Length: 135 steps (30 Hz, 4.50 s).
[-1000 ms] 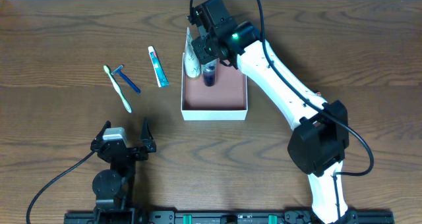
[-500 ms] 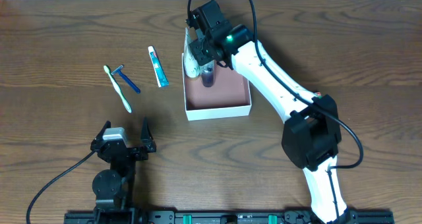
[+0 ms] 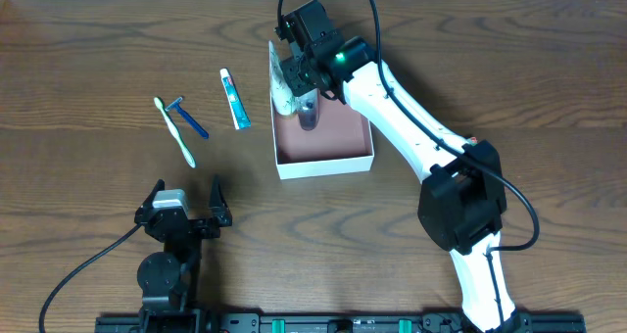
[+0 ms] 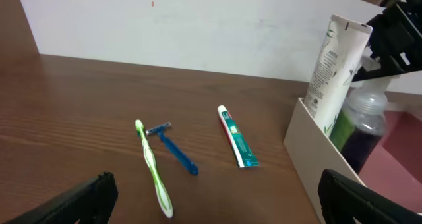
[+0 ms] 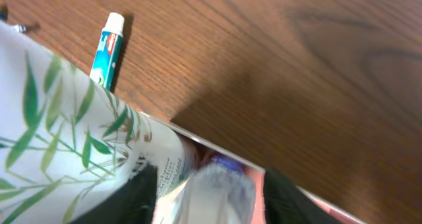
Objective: Pack container
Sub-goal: 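Carry the soap bottle over the box and lower it beside the tube, then open the right gripper and withdraw it from the box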
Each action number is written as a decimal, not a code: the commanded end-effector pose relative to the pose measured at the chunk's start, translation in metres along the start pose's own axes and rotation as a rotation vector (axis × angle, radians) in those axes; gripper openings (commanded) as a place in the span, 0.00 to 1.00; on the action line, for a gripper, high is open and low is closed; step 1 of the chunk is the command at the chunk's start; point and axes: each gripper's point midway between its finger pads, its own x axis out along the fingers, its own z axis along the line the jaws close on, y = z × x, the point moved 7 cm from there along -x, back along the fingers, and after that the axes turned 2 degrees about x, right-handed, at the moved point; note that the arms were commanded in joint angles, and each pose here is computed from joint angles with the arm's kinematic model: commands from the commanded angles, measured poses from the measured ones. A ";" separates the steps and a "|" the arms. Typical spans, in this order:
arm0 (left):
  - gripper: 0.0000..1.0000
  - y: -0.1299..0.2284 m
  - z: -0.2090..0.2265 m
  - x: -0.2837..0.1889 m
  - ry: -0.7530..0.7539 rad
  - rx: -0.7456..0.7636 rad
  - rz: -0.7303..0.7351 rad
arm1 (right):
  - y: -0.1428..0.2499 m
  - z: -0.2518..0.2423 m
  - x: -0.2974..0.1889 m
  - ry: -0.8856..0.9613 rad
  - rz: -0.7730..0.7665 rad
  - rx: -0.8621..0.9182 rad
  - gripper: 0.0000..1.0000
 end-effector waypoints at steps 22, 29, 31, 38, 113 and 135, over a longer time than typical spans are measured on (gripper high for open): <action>0.98 0.013 0.003 0.001 -0.017 0.018 0.048 | -0.046 -0.003 -0.129 -0.007 -0.227 0.021 0.75; 0.98 0.013 0.003 0.001 -0.017 0.018 0.048 | -0.004 -0.037 -0.150 0.087 0.000 0.188 0.40; 0.98 0.013 0.003 0.001 -0.017 0.018 0.048 | 0.011 -0.043 -0.145 0.109 0.088 0.215 0.29; 0.98 0.013 0.003 0.001 -0.017 0.018 0.048 | 0.046 -0.047 -0.117 0.141 0.281 0.241 0.25; 0.98 0.013 0.003 0.001 -0.017 0.018 0.048 | 0.150 -0.053 -0.039 0.219 0.516 0.294 0.01; 0.98 0.013 0.003 0.001 -0.017 0.018 0.048 | 0.157 -0.021 -0.040 0.206 0.537 0.404 0.01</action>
